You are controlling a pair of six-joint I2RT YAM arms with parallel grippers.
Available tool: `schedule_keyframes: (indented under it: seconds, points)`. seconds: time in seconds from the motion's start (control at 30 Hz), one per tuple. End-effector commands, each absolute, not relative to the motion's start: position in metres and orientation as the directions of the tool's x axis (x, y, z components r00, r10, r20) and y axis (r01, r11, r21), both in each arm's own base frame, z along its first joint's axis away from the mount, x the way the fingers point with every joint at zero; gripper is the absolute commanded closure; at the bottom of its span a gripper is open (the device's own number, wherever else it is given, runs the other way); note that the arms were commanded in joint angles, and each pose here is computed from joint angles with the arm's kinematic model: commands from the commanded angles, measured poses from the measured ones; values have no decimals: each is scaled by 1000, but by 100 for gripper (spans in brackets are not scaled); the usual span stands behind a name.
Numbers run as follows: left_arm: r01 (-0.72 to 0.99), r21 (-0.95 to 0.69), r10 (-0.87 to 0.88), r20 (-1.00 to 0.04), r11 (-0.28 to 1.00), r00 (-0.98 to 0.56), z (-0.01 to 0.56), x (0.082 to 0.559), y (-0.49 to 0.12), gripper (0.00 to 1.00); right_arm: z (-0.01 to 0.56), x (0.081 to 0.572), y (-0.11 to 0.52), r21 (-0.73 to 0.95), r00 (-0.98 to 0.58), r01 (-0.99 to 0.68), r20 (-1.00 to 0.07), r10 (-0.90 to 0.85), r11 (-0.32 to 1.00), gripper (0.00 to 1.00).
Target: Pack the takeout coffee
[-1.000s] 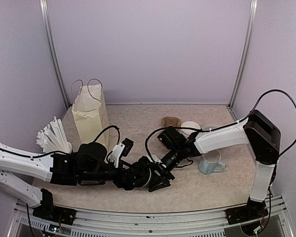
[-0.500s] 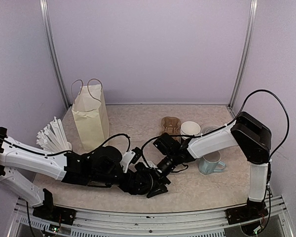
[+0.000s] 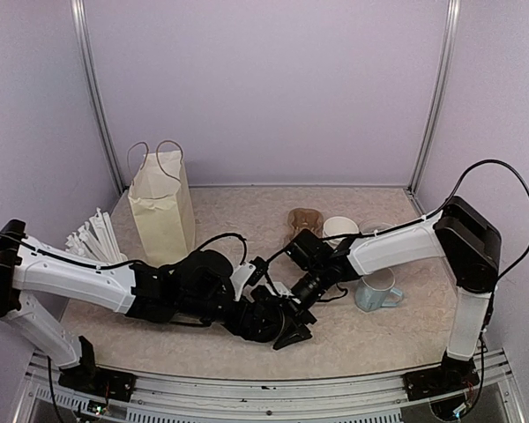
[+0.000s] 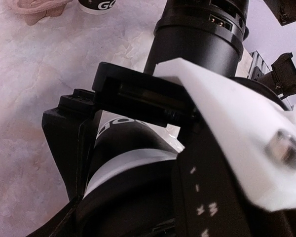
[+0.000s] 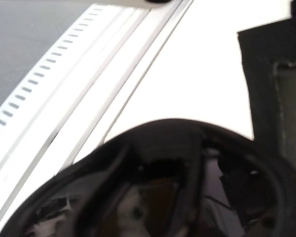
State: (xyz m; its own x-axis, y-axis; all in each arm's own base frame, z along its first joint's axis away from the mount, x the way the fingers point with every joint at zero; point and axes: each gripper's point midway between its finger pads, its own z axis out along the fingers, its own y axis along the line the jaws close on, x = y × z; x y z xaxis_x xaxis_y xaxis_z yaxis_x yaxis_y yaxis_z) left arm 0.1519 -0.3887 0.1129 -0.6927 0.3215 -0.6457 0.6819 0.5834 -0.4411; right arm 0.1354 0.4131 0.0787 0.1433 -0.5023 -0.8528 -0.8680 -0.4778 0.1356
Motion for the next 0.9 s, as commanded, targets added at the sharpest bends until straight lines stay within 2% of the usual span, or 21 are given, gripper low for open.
schedule_keyframes:
  seconds: [0.0, 0.3, 0.53, 0.8, 0.87]
  points:
    - [672, -393, 402, -576, 628, -712, 86, 152, -378, 23, 95, 131, 396, 152, 129, -855, -863, -488, -496, 0]
    - [685, -383, 444, -548, 620, -708, 90, 152, -386, 24, 121, 161, 369, 69, 152, -905, -869, -471, -419, 0]
    - [690, -359, 477, -522, 629, -707, 103, 154, -388, 24, 122, 170, 347, 92, 131, -916, -851, -508, -390, 0]
    - [630, -353, 529, -345, 692, -775, 90, 160, -389, 26, 148, 168, 320, 67, 126, -935, -857, -500, -349, 1]
    - [627, -354, 535, -329, 694, -778, 89, 161, -394, 26, 154, 165, 314, 61, 122, -940, -858, -500, -335, 1]
